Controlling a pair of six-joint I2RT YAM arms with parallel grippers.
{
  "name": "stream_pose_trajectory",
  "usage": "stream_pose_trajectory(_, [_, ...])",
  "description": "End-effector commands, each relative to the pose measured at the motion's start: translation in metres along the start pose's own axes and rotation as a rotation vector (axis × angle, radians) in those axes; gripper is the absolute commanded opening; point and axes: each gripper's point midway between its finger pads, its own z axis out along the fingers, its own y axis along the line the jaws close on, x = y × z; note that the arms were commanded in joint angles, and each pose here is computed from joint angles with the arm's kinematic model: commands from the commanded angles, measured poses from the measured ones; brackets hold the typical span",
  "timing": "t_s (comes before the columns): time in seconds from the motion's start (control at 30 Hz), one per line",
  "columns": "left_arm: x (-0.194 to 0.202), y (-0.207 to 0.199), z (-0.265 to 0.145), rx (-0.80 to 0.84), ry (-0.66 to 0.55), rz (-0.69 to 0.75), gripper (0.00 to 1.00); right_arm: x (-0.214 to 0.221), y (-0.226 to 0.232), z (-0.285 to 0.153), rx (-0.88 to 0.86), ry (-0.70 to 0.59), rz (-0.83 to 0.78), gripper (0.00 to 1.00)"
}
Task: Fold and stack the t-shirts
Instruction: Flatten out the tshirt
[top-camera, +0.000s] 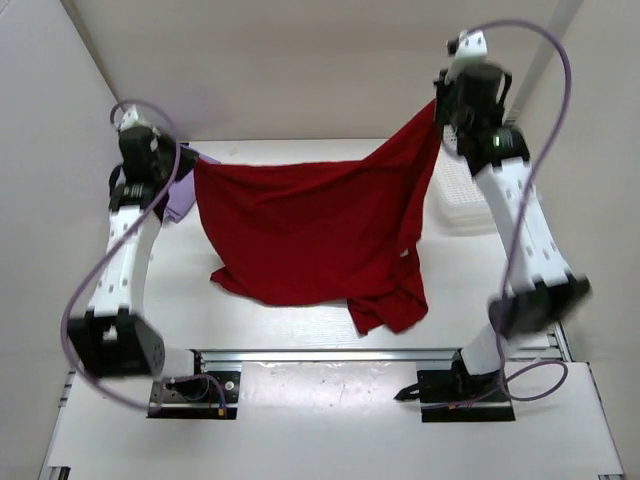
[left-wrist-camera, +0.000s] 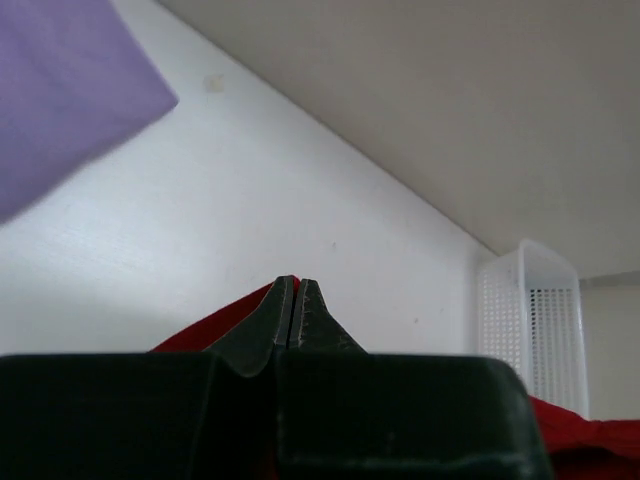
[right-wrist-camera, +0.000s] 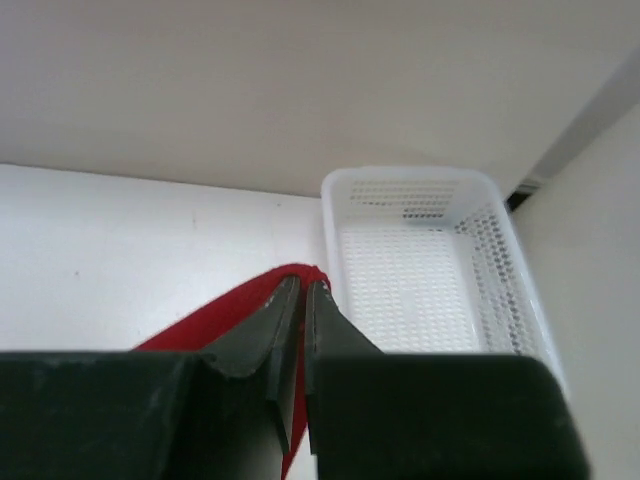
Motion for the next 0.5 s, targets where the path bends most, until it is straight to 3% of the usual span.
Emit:
stream_pose_trajectory(0.0, [-0.065, -0.056, 0.02, 0.114, -0.136, 0.013, 0.0, -0.066, -0.006, 0.035, -0.141, -0.115, 0.168, 0.0])
stream_pose_trajectory(0.03, [-0.073, -0.068, 0.021, 0.136, -0.143, -0.005, 0.0, -0.117, -0.019, 0.018, -0.126, -0.241, 0.178, 0.0])
stream_pose_trajectory(0.07, [-0.099, -0.091, 0.017, 0.177, -0.188, 0.001, 0.0, -0.131, -0.02, 0.028, -0.125, -0.305, 0.18, 0.0])
stream_pose_trajectory(0.13, [-0.135, -0.118, 0.018, 0.199, -0.255, 0.006, 0.0, -0.179, -0.031, 0.004, -0.127, -0.488, 0.195, 0.0])
stream_pose_trajectory(0.2, [-0.188, -0.145, -0.013, 0.263, -0.368, -0.002, 0.0, -0.223, -0.047, -0.028, -0.144, -0.655, 0.195, 0.01])
stream_pose_trajectory(0.37, [-0.244, -0.137, -0.055, 0.289, -0.578, -0.028, 0.0, -0.232, -0.08, -0.033, -0.168, -0.722, 0.24, 0.0])
stream_pose_trajectory(0.47, [-0.257, -0.138, -0.054, 0.271, -0.617, 0.01, 0.0, -0.24, -0.093, -0.038, -0.189, -0.764, 0.255, 0.0])
